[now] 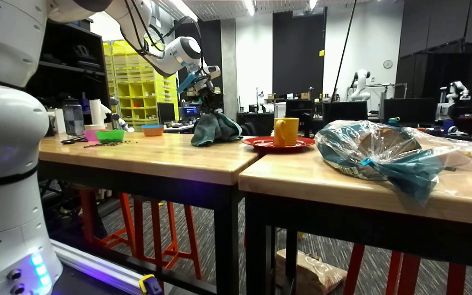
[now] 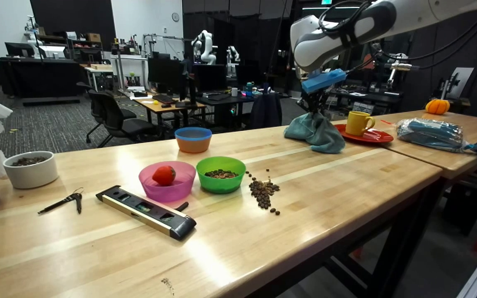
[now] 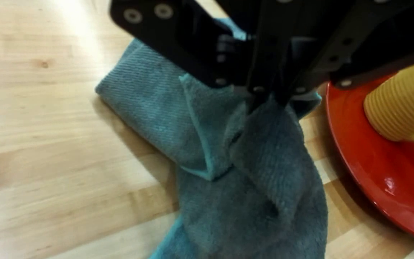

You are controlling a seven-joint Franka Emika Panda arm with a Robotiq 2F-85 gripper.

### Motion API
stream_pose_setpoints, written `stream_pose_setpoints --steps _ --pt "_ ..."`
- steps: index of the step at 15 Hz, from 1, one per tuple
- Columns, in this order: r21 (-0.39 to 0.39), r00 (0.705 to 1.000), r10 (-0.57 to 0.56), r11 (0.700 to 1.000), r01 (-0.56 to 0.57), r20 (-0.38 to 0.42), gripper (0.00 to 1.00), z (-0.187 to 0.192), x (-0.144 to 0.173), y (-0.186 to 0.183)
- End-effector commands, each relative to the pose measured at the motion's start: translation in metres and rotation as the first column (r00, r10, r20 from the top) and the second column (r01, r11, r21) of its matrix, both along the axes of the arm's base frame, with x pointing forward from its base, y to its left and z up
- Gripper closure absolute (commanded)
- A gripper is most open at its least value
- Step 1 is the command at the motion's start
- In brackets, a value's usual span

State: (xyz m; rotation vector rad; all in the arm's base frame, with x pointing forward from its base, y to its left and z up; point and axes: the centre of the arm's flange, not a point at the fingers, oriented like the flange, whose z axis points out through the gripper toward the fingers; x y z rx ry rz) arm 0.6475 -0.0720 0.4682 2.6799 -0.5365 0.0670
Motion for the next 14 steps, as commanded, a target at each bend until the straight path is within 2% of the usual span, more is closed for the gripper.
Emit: stream_pose_setpoints --steps 1,8,14 --pt "0.069 0.993 0.111 0.992 -0.108 -0.035 0.98 -0.004 0.024 -0.005" --pt "0.173 0.967 0.246 0.957 -0.233 -0.058 0.98 -0.024 0.038 0.011" --pt "0.252 0.945 0.321 0.921 -0.298 -0.056 0.98 -0.035 0.033 0.052"
